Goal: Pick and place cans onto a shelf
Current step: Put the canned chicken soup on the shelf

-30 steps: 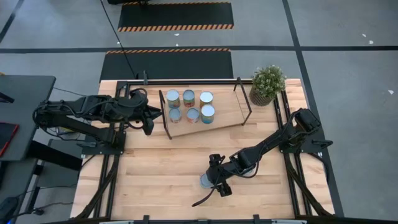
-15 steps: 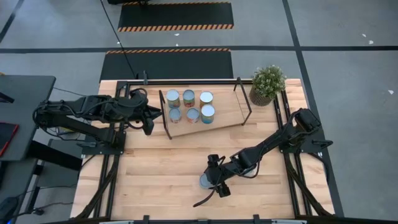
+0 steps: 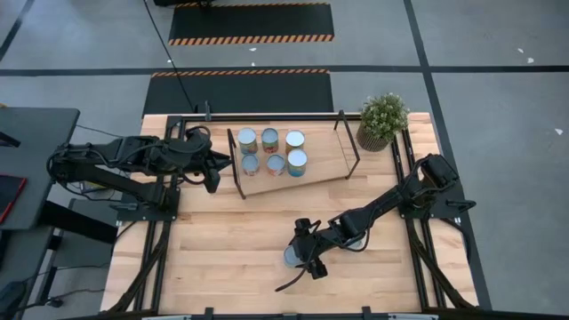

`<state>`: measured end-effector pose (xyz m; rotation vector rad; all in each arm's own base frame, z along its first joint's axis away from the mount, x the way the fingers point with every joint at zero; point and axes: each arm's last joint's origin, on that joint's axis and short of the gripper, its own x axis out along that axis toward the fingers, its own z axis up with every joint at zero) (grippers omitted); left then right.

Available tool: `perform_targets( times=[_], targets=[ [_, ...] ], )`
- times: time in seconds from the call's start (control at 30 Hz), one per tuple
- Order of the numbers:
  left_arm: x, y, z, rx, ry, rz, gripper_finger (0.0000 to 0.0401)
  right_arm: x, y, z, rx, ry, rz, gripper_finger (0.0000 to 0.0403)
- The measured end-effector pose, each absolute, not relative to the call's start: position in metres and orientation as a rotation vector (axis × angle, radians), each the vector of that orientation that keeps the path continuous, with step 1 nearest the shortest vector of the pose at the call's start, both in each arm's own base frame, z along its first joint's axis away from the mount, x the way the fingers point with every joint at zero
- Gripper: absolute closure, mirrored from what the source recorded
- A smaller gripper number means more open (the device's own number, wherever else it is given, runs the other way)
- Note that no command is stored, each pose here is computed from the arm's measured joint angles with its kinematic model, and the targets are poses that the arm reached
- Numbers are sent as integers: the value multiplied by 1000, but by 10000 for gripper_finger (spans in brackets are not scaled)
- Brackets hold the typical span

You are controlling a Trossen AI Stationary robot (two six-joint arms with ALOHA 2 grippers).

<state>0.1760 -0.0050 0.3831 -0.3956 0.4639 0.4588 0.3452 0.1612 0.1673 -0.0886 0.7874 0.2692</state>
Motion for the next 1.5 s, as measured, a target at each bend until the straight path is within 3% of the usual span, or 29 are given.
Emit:
perform_targets(
  times=[0.23,0.53,0.97,1.2,1.5],
  targets=[
    [176,-5,383,-396,464,459,323,348,155,167,-82,788,253,57],
    [176,-5,383,-396,464,459,323,353,144,167,-76,786,217,100],
    [176,-5,383,-395,464,459,323,366,116,177,-55,808,115,98],
    [176,-5,383,-396,462,458,323,362,84,201,-41,861,38,98],
    [176,-5,384,-398,457,457,323,326,39,245,-75,921,-93,99]
  ],
)
